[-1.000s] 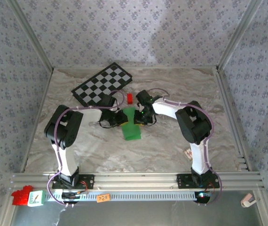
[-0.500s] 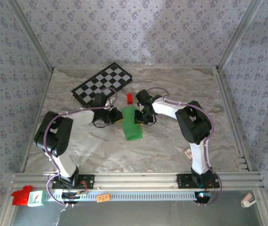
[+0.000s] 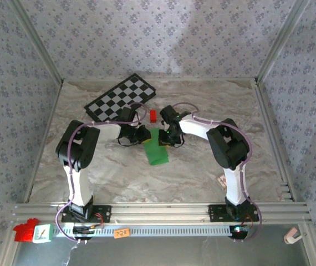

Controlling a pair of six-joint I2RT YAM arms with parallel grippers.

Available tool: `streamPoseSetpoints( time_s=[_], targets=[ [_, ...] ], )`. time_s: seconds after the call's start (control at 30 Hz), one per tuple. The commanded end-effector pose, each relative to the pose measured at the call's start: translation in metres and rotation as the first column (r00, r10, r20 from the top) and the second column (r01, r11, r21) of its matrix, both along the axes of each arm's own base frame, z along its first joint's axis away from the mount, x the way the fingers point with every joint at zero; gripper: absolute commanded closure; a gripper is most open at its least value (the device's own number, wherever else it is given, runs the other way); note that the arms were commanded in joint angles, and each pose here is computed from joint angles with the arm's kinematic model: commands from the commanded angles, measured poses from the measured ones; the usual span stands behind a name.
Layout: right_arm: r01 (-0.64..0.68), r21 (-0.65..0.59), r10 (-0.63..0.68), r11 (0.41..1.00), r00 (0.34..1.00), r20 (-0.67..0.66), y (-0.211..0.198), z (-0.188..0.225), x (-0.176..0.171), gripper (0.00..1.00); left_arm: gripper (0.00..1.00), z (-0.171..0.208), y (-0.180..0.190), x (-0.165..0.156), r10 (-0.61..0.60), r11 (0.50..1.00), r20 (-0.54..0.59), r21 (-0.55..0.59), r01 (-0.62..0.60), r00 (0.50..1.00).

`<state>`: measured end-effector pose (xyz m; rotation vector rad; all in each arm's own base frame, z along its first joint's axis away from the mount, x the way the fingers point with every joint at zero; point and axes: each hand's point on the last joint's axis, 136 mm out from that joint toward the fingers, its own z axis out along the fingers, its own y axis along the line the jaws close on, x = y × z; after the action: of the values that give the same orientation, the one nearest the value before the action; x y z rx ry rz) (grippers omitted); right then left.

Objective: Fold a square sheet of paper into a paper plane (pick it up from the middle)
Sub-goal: First fold the square sheet of paper in half at the center of the table.

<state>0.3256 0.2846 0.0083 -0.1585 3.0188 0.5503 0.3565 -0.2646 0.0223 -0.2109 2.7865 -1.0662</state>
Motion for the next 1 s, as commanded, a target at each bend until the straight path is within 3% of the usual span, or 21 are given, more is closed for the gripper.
streamPoseSetpoints(
  time_s=[0.0,0.2,0.33,0.5,0.67,0.97],
  targets=[
    [-0.043,-0.447,-0.048,0.893,0.98,-0.192,-0.102,-0.078,-0.056,0.82,0.86,-0.021,0.039,0.009,0.047,0.99,-0.013,0.135,-0.045,0.999],
    [-0.048,-0.466,-0.049,0.883,0.98,-0.194,-0.107,-0.08,-0.06,0.82,0.86,-0.01,0.066,0.026,0.05,0.98,0.026,0.191,-0.054,0.998],
    [-0.043,-0.461,-0.053,0.887,0.98,-0.192,-0.105,-0.08,-0.059,0.82,0.86,0.026,0.05,0.031,0.025,0.994,0.068,0.109,-0.032,0.997],
    [-0.035,-0.455,-0.055,0.89,0.982,-0.183,-0.103,-0.078,-0.057,0.82,0.86,0.062,0.019,0.012,-0.049,0.999,0.101,0.021,0.048,0.994],
    [-0.043,-0.45,-0.049,0.892,0.98,-0.191,-0.098,-0.08,-0.057,0.82,0.85,0.044,0.003,0.008,-0.066,0.998,0.06,0.022,0.065,0.996],
    [-0.051,-0.458,-0.045,0.887,0.98,-0.196,-0.1,-0.083,-0.06,0.82,0.87,0.005,0.014,0.042,-0.054,0.993,0.054,0.104,0.048,0.997]
  ],
)
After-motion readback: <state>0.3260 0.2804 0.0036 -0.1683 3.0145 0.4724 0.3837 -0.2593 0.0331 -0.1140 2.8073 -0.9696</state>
